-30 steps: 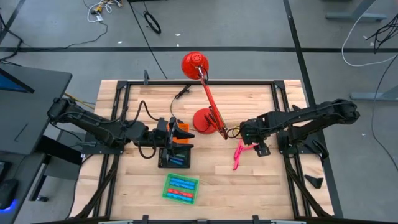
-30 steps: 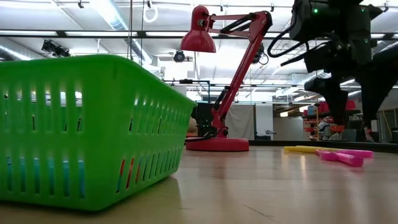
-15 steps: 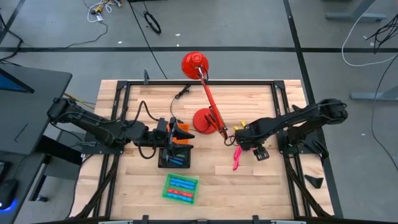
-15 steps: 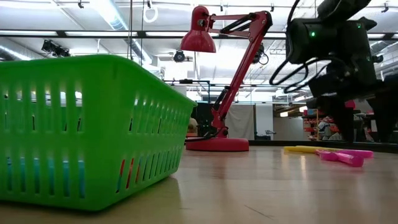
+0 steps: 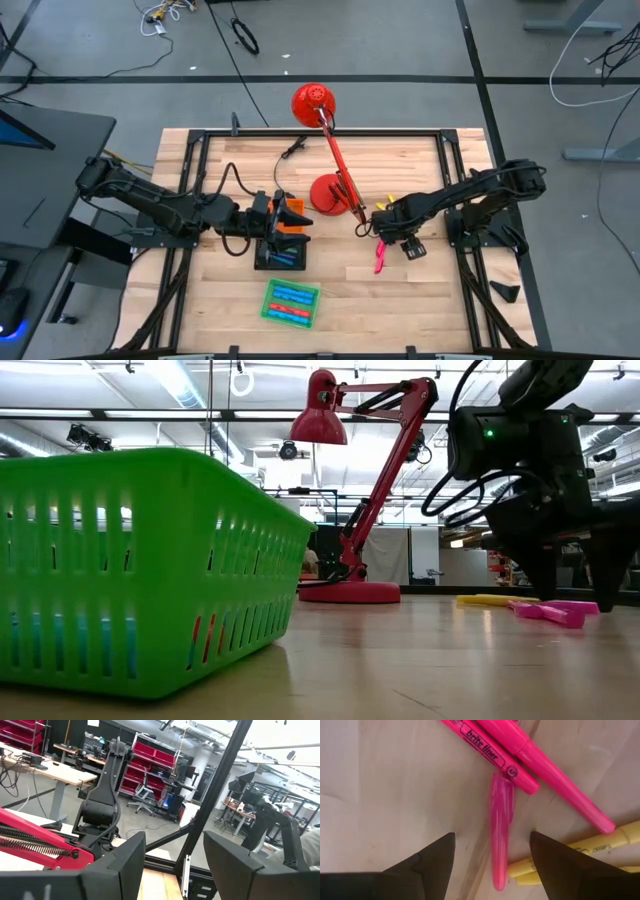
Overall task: Pick & Place Markers
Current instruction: Put the pink pen into the bin
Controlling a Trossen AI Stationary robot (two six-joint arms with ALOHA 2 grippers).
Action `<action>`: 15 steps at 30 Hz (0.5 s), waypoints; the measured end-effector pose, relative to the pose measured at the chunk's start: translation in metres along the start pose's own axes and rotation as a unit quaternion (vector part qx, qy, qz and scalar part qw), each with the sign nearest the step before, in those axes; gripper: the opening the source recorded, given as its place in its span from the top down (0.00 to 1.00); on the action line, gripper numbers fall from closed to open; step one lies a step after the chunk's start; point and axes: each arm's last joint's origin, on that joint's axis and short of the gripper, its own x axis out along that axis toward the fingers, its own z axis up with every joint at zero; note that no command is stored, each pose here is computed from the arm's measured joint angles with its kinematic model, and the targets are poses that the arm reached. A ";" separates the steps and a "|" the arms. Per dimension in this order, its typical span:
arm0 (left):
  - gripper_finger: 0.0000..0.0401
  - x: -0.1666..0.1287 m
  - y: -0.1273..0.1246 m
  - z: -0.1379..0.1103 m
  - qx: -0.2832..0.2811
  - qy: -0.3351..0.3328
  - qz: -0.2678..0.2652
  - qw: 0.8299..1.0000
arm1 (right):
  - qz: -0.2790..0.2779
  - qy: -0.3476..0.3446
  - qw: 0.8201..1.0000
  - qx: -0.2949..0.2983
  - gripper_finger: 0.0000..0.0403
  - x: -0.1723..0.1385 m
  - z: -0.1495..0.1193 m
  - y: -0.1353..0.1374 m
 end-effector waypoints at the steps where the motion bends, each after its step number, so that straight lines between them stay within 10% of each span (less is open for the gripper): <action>1: 0.49 0.000 0.000 0.000 0.000 0.000 0.000 1.000 | -0.001 0.001 1.000 -0.001 0.35 0.001 0.000 0.000; 15: 0.49 0.000 0.000 0.000 0.000 0.000 0.000 1.000 | -0.024 0.009 1.000 -0.011 0.63 0.004 0.001 -0.002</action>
